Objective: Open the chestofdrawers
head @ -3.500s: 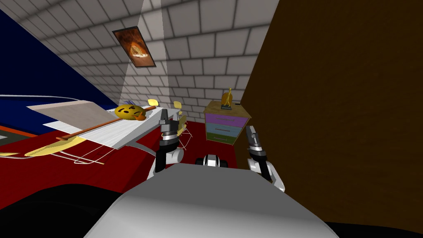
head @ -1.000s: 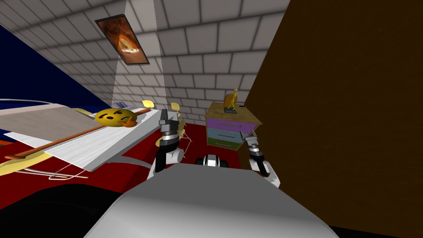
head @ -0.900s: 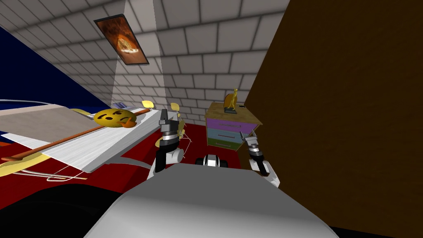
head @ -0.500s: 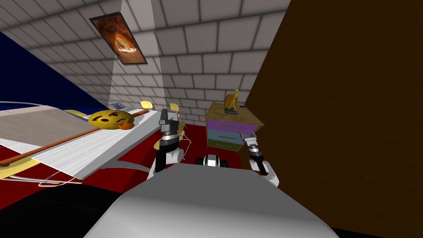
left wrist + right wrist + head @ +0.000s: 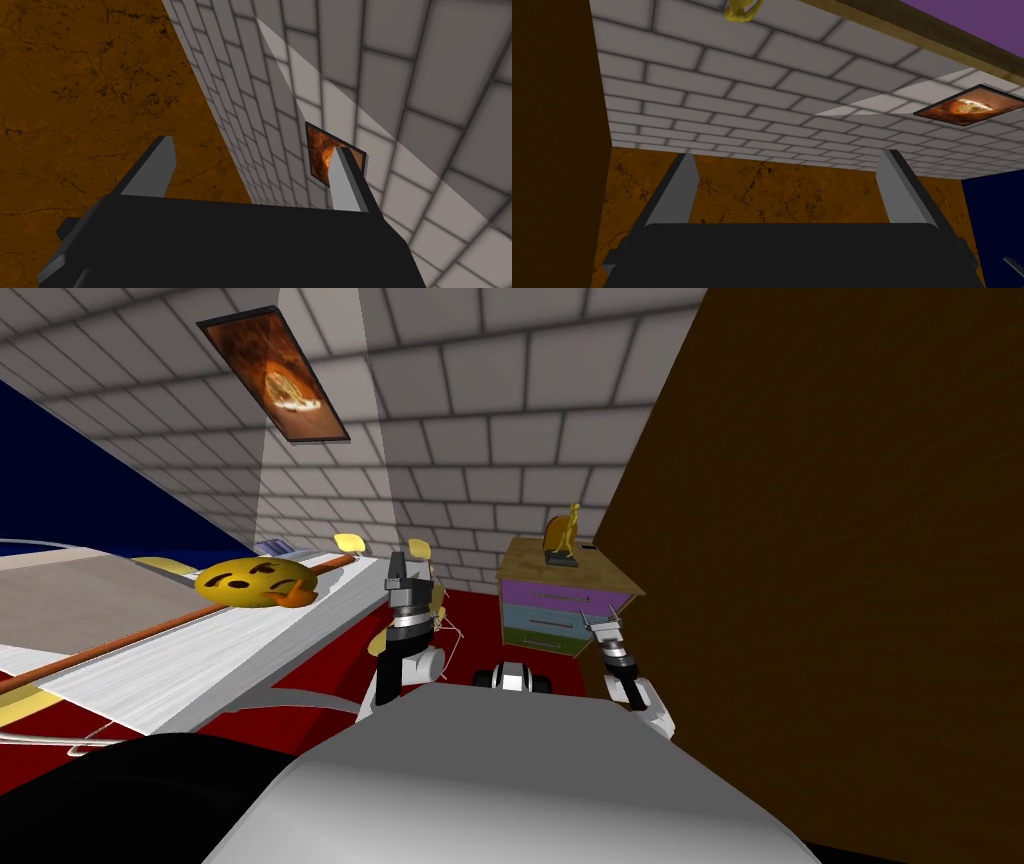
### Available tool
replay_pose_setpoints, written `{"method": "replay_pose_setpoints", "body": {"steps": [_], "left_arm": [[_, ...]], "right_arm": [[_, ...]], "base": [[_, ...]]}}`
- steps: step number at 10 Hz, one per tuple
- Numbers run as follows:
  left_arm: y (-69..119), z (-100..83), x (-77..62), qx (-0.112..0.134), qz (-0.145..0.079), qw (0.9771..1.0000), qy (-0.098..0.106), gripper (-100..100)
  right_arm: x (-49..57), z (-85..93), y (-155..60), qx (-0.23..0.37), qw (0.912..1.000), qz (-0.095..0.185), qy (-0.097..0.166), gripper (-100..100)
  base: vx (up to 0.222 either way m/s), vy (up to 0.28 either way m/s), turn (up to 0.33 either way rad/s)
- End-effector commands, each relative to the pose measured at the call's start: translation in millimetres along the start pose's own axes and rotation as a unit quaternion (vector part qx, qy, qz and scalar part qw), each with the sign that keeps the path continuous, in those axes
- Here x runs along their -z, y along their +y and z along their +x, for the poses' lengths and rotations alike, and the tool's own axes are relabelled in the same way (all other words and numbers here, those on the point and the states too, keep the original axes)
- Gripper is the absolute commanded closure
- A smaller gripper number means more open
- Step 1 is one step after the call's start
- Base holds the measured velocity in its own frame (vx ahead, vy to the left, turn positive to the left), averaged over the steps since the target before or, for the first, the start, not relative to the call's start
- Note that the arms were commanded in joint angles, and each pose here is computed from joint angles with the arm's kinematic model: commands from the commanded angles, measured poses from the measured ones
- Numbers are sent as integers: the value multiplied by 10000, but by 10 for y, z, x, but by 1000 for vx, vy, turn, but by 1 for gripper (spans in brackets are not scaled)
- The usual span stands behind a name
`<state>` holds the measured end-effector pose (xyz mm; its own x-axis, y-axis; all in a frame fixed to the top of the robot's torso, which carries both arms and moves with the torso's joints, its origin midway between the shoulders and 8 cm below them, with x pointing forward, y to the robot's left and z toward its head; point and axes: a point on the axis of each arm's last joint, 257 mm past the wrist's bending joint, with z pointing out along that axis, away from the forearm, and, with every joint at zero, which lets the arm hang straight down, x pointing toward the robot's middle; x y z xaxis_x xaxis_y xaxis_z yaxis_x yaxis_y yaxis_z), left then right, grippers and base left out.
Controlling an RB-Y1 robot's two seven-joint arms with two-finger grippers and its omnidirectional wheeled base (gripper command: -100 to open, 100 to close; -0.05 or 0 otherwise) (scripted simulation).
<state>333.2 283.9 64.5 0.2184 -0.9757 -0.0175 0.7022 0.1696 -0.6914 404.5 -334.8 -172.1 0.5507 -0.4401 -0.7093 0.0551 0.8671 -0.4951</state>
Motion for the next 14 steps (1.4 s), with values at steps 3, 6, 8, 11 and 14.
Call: {"method": "replay_pose_setpoints", "body": {"steps": [3, 6, 8, 11, 14], "left_arm": [[0, 0, 0, 0, 0, 10000, 0, 0], [0, 0, 0, 0, 0, 10000, 0, 0], [0, 0, 0, 0, 1, 10000, 0, 0], [0, 0, 0, 0, 0, 10000, 0, 0], [0, 0, 0, 0, 1, 10000, 0, 0]], "right_arm": [[62, 128, 22, 702, 9975, -52, 58, -100], [99, 207, 36, 1119, 9936, -81, 91, -100], [128, 274, 48, 1386, 9902, -104, 115, -100], [161, 343, 65, 1768, 9841, -126, 147, -100], [194, 409, 87, 2113, 9771, -144, 183, -100]], "base": [[46, 34, -30], [40, 38, -34], [41, 34, -36], [39, 31, -36], [37, 41, -36]]}}
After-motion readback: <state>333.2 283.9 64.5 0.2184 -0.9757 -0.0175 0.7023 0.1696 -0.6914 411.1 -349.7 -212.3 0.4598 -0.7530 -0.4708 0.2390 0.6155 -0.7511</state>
